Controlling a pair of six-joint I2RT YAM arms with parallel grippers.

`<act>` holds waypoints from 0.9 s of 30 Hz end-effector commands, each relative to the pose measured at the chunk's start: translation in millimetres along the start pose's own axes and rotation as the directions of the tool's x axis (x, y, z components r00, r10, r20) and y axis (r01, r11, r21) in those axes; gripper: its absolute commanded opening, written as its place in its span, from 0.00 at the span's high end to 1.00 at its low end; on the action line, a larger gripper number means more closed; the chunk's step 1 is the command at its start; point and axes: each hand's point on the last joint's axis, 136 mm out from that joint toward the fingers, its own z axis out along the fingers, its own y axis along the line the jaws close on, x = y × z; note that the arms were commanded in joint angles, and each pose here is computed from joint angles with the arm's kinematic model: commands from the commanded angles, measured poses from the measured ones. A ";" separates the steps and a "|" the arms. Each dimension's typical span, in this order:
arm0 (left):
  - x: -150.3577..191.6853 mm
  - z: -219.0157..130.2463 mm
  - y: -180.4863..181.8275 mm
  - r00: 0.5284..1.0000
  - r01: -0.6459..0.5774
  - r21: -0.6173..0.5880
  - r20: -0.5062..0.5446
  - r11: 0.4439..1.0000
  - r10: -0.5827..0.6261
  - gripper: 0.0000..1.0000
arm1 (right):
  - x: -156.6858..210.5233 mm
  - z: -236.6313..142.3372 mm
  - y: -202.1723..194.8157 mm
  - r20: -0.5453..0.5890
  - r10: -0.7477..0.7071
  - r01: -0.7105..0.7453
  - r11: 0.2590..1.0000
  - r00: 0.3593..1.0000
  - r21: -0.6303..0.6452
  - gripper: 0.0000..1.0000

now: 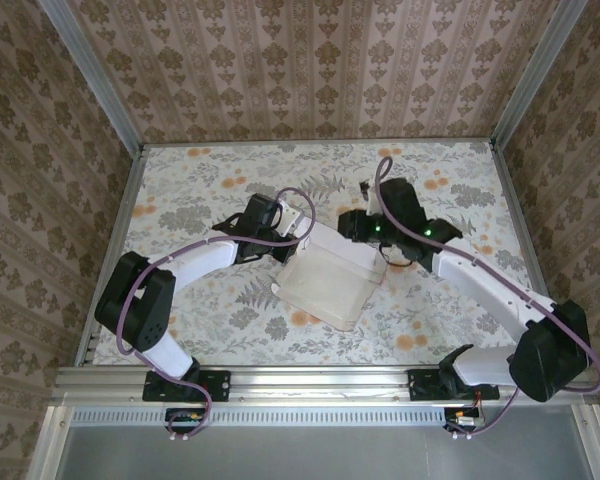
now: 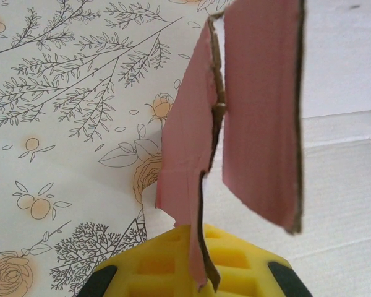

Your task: Fold the paper box

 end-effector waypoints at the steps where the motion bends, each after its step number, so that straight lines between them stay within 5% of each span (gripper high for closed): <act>1: 56.1 15.0 1.5 0.982 0.028 -0.004 -0.189 1.000 -0.028 1.00 | -9.8 16.7 -3.3 -0.059 -0.014 0.011 0.998 0.998 -0.055 0.60; 4: 57.4 15.6 1.1 0.982 0.033 -0.002 -0.188 0.999 -0.033 1.00 | -21.0 38.1 -10.7 -0.066 -0.013 0.009 0.998 0.998 -0.064 0.49; 14: 54.5 15.2 1.4 0.982 0.027 -0.003 -0.187 1.000 -0.027 1.00 | -28.4 103.6 -6.5 -0.139 0.003 -0.034 0.974 0.990 -0.225 0.35; 27: 53.0 16.8 1.3 0.982 0.033 -0.002 -0.188 0.999 -0.033 1.00 | -15.7 121.6 -4.5 -0.190 -0.004 -0.053 0.954 0.982 -0.296 0.31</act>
